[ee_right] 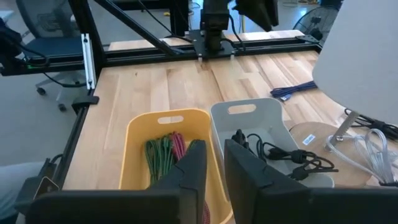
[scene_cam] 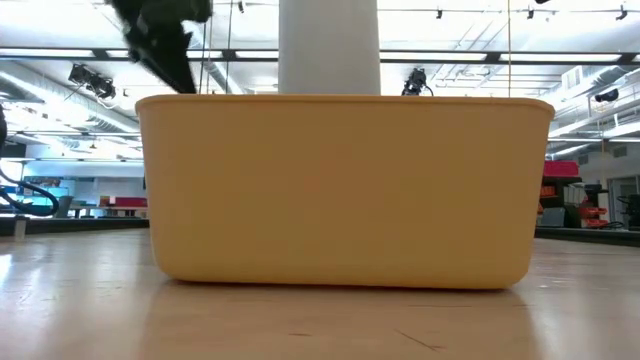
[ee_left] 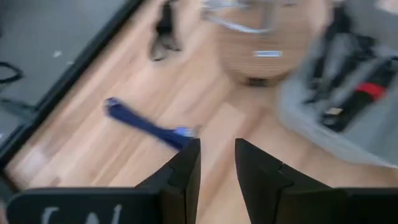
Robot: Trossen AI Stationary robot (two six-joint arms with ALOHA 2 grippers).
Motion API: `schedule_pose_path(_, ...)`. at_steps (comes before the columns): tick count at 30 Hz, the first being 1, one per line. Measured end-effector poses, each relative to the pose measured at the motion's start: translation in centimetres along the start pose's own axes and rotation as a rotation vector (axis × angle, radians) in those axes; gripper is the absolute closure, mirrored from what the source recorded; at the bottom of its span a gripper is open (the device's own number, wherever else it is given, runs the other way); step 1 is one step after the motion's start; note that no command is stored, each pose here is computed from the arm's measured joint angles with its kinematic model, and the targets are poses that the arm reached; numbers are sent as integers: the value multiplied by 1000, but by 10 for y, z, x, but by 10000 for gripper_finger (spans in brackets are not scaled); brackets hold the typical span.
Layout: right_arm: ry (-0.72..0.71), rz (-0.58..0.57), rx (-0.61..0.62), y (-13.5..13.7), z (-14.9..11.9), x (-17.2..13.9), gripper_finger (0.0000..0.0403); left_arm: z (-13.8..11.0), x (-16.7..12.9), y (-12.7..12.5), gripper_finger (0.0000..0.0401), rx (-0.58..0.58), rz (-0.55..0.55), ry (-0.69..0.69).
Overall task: Pick & Place USB Port
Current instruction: Put the purple charger cable into the yellow bin
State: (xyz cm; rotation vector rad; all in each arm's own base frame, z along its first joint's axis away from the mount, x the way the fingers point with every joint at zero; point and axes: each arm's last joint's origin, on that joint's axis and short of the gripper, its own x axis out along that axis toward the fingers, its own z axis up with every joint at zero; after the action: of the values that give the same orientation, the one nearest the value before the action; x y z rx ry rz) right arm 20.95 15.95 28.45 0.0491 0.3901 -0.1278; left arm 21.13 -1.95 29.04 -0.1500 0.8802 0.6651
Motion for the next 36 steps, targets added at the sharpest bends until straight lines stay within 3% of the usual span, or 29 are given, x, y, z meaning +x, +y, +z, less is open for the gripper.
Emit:
schedule_pose_path(5, -3, -7, -7, 0, 0, 0, 344, -21, 14, 28, 298, -141, 40, -76)
schedule_pose_path(11, -7, -13, -3, -1, 1, 1, 344, -19, 48, 55, 298, -476, -60, -212)
schedule_pose_path(17, -6, -8, -3, -1, 1, 1, 344, -23, 88, 88, 298, -823, 42, -88)
schedule_pose_path(20, -4, -5, -4, -1, 1, 1, 344, -21, 104, 96, 298, -957, 29, -32)
schedule_pose_path(29, -14, -18, -15, -1, 2, 1, 344, -32, 160, 99, 298, -1022, 103, 159)
schedule_pose_path(36, -14, -18, -15, -1, 2, 1, 344, -39, 184, 100, 298, -1041, 127, 223)
